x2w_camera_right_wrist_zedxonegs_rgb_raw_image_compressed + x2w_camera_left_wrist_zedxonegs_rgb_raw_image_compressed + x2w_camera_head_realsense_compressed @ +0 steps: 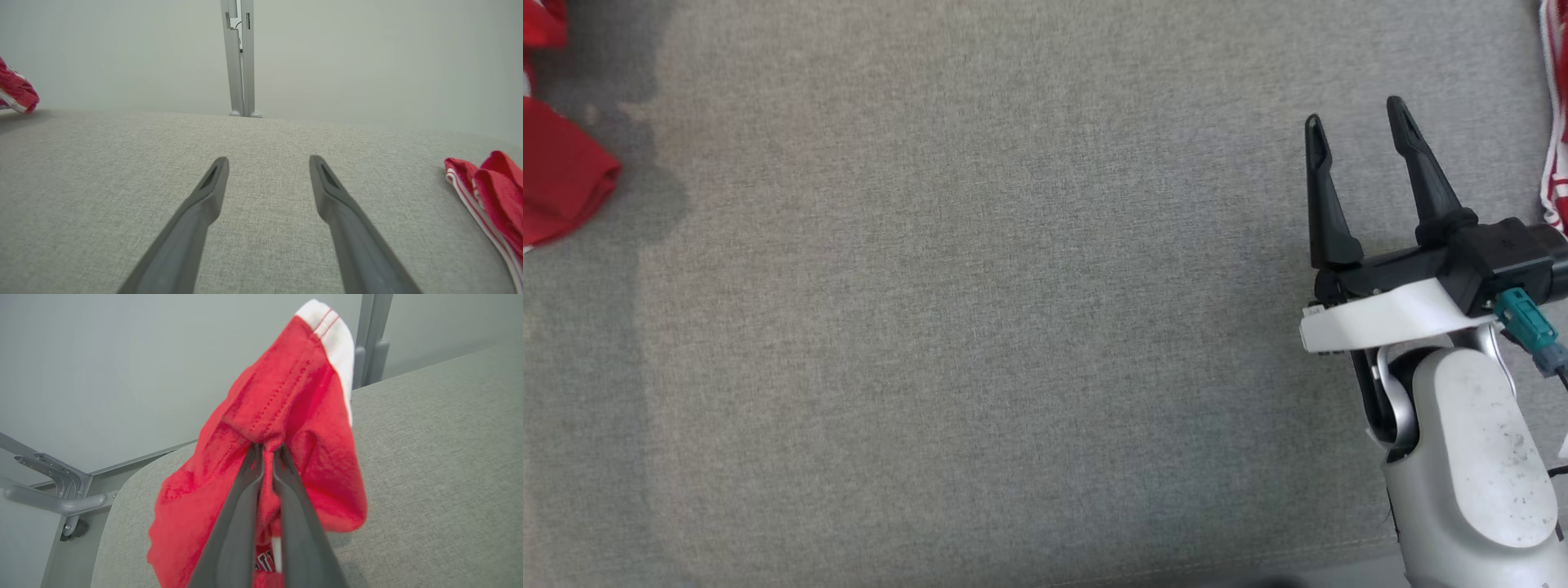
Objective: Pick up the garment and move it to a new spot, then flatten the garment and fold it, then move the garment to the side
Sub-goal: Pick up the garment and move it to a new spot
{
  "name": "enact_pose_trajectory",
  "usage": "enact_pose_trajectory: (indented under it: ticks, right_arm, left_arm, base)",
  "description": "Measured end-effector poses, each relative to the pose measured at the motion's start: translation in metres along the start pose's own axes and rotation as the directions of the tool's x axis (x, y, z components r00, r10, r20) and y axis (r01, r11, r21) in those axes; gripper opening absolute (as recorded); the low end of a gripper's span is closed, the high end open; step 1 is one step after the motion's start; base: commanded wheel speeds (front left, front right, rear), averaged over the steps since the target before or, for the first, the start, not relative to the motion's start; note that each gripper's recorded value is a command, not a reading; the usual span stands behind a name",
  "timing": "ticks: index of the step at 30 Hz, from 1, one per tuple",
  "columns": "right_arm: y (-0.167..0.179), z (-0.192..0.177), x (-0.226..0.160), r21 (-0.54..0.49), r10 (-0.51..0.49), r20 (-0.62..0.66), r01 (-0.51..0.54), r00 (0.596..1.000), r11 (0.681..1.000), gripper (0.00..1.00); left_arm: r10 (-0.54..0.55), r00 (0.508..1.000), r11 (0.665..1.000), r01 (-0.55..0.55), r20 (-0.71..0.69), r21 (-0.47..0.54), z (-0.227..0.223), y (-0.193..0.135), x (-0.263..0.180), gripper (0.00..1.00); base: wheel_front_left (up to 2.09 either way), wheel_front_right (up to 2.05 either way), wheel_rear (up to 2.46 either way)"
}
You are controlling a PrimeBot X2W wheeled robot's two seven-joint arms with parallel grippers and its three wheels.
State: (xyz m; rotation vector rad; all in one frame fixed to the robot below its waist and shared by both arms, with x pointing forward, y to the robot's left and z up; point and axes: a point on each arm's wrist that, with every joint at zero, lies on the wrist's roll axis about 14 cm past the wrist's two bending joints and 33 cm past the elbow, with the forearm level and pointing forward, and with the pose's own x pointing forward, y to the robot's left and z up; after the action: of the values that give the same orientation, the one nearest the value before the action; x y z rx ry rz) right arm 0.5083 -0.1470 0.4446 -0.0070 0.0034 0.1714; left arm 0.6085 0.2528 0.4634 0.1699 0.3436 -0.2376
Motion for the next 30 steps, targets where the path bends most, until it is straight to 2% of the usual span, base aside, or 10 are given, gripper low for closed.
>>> enact_pose_trajectory:
  ticks: [5,10,13,17,21,23,26,30]
  right_arm:
    - [-0.009,0.018,-0.022,0.023,-0.039,0.023,0.038,0.999,0.999,1.00]
    - [-0.017,0.036,-0.047,0.052,-0.073,0.046,0.071,0.996,0.996,1.00]
    - [-0.024,0.049,-0.061,0.060,-0.100,0.071,0.096,0.992,0.994,1.00]
    - [-0.041,0.061,-0.082,0.050,-0.155,0.090,0.151,0.984,0.987,1.00]
    - [-0.057,0.063,-0.101,0.038,-0.206,0.087,0.203,0.975,0.978,1.00]
    - [-0.065,0.064,-0.108,0.035,-0.232,0.086,0.230,0.969,0.973,1.00]
    - [-0.072,0.062,-0.115,0.036,-0.255,0.078,0.253,0.964,0.967,1.00]
    - [-0.075,0.051,-0.115,0.040,-0.263,0.048,0.262,0.964,0.964,1.00]
  left_arm:
    - [-0.112,0.985,0.991,0.102,0.129,0.081,0.064,-0.041,-0.021,0.00]
    - [-0.260,0.933,0.963,0.232,0.250,0.137,0.119,-0.102,-0.050,0.00]
    - [-0.365,0.876,0.930,0.328,0.315,0.166,0.146,-0.148,-0.070,0.00]
    - [-0.505,0.776,0.863,0.464,0.379,0.200,0.168,-0.216,-0.093,0.00]
    - [-0.609,0.675,0.783,0.595,0.416,0.181,0.166,-0.281,-0.107,0.00]
    - [-0.641,0.651,0.749,0.645,0.407,0.149,0.151,-0.308,-0.107,0.00]
    - [-0.645,0.654,0.733,0.676,0.394,0.077,0.122,-0.331,-0.099,0.00]
    - [-0.655,0.690,0.714,0.698,0.308,-0.046,0.059,-0.357,-0.086,0.00]
  base:
    - [0.00,0.00,0.00]
    - [0.00,0.00,0.00]
    - [0.00,0.00,0.00]
    - [0.00,0.00,0.00]
    - [0.00,0.00,0.00]
    - [0.00,0.00,0.00]
    - [0.00,0.00,0.00]
    - [0.00,0.00,0.00]
